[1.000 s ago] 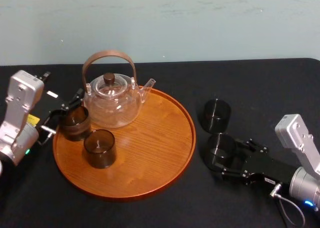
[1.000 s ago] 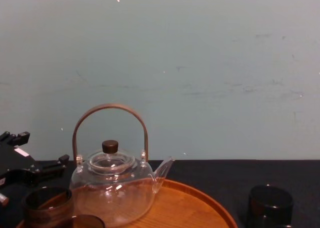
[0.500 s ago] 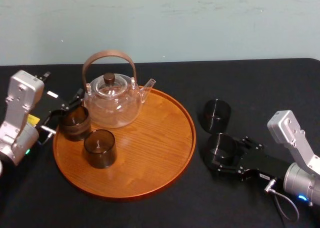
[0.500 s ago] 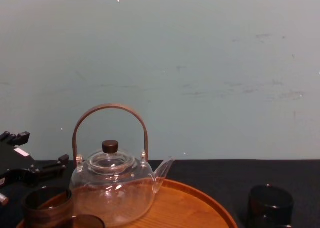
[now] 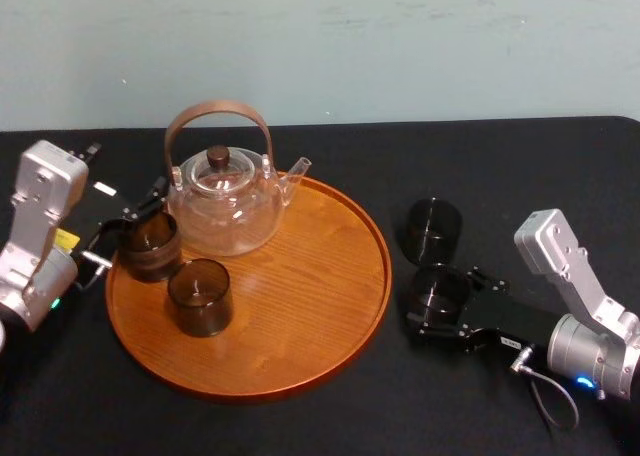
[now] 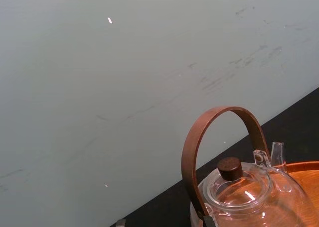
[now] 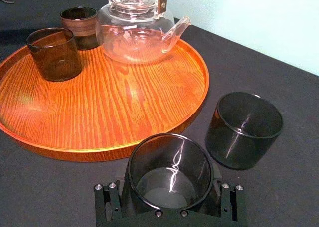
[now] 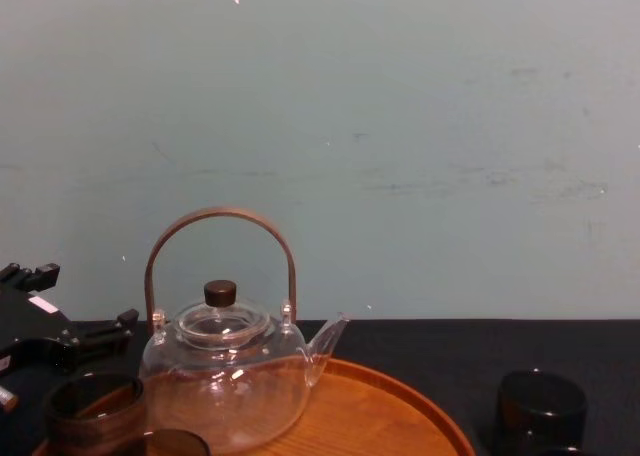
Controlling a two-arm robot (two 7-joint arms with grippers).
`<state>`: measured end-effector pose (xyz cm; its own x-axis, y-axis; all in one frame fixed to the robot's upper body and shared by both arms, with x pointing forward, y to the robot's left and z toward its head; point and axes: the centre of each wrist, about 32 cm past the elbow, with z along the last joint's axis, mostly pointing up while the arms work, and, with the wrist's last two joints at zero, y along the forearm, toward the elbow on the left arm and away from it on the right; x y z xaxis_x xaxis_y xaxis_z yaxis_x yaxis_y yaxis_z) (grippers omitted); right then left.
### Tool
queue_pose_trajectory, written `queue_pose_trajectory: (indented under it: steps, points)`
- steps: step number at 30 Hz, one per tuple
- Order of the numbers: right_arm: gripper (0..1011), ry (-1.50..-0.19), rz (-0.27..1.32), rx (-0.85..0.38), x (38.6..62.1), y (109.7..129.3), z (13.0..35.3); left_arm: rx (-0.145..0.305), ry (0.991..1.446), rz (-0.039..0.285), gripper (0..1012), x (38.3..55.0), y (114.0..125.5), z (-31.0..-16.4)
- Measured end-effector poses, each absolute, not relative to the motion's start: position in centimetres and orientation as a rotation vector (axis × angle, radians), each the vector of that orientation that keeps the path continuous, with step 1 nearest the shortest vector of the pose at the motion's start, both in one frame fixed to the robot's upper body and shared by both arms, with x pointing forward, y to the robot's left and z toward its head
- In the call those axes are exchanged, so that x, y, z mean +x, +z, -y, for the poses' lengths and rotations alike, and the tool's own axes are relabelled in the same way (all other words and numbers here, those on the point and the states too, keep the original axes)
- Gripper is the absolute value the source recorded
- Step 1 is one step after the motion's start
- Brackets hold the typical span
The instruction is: Pick up the glass from the table and place it on the tray.
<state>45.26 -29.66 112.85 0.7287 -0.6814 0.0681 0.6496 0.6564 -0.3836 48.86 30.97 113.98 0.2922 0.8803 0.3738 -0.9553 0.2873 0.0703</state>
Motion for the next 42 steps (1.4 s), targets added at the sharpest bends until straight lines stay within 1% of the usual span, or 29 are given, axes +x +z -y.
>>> queue_pose_trajectory:
  steps: [6,14,20,42]
  points:
    - [1002,-0.750,-0.100,-0.402,45.74,112.51,29.36,0.304,1.248,0.285,1001,48.86,113.98,-30.97]
    - [1002,-0.750,-0.100,-0.401,45.72,112.55,29.41,0.304,1.248,0.285,1001,48.86,113.98,-30.97]
    - [905,-0.750,-0.099,-0.399,45.69,112.56,29.42,0.304,1.248,0.285,1001,48.86,113.98,-30.97]
    - [904,-0.751,-0.097,-0.398,45.65,112.61,29.45,0.304,1.248,0.285,1001,48.86,113.98,-30.97]
